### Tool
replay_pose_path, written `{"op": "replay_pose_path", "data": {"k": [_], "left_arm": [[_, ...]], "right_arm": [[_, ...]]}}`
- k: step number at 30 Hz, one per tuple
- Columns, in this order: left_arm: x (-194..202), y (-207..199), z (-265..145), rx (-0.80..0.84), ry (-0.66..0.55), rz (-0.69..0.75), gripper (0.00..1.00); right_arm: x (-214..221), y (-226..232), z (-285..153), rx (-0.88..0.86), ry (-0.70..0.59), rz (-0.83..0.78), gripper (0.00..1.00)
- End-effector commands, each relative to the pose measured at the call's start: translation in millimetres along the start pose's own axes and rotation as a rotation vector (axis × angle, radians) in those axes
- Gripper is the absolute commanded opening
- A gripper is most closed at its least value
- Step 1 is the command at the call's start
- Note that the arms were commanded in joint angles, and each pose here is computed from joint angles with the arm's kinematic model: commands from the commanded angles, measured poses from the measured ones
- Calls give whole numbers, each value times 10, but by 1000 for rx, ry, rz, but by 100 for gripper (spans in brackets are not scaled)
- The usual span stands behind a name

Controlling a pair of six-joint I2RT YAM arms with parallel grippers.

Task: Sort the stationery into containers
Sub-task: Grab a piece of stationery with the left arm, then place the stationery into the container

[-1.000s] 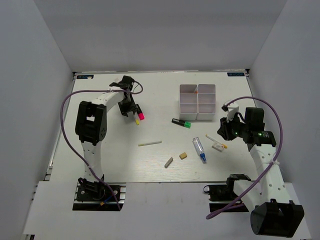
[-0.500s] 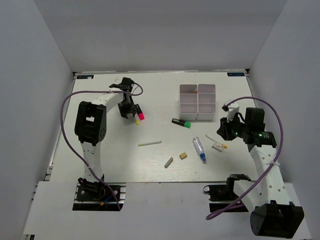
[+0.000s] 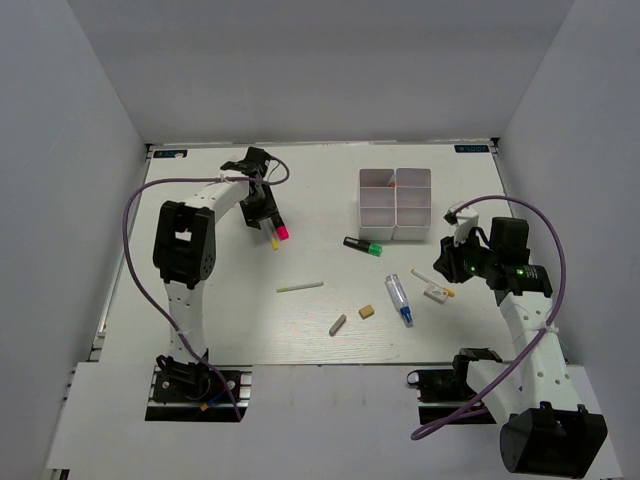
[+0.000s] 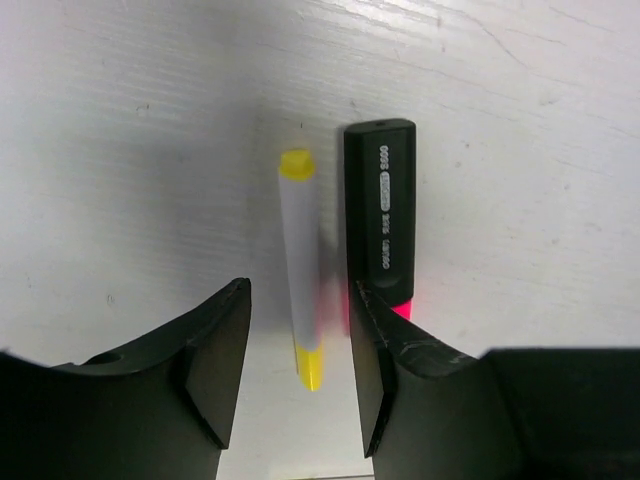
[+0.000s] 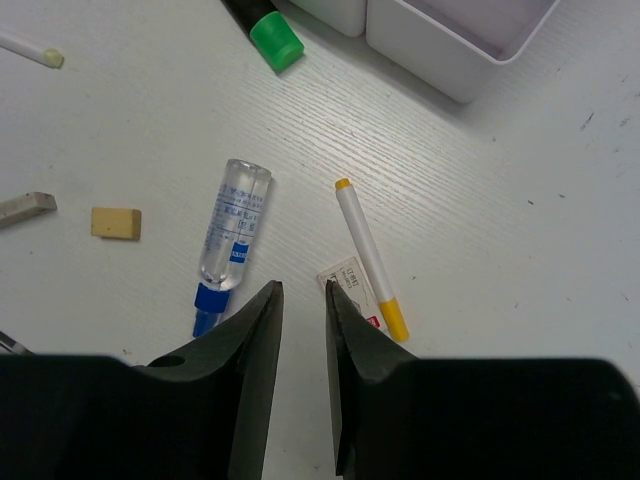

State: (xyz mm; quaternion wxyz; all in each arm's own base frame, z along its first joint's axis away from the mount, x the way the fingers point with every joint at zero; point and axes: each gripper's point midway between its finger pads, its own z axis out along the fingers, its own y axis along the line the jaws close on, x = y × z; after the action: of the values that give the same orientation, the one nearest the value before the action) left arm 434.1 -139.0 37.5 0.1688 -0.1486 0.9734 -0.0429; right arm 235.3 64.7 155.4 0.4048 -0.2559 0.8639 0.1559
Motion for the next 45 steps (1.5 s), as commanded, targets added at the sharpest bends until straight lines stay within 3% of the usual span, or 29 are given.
{"op": "replay_pose_path", "data": {"k": [1,6,19,27,31,33,35,39,42,43,45], "left_arm": [[-51,-17,-40,-16,-3,2,55],[-23,18,50,-41,19,14,55],[223,249,217,-144,94,83,43],[332,317,148,-132,104,119,13],[184,-52,-123,46,43,134,4],[-16,-280,-406,164,-46,143,0],[-40,-566,-659,297,-88,178,0],[-284,-1277,-1542,716,-327,290,0],[-355,-1662,-2089,939,-459,348,0],[-335,-1772,-2194,987,-478,361,0],[-328,-2004,-2323,1076,-508,406,0]], "right_arm": [[-73,-12,-8,4,-35,-7,30],[-73,-21,-4,7,-35,-1,30],[-78,-8,1,-4,-44,14,32],[-59,11,-3,-11,-46,19,32],[-56,18,-11,-11,-46,19,32],[-66,23,-19,-14,-47,16,32],[-64,20,-13,-17,-48,19,32],[-64,56,-1,-40,-49,16,32],[-83,71,12,-56,-55,13,22],[-95,55,18,-51,-61,11,12],[-94,57,35,-56,-59,17,6]]}}
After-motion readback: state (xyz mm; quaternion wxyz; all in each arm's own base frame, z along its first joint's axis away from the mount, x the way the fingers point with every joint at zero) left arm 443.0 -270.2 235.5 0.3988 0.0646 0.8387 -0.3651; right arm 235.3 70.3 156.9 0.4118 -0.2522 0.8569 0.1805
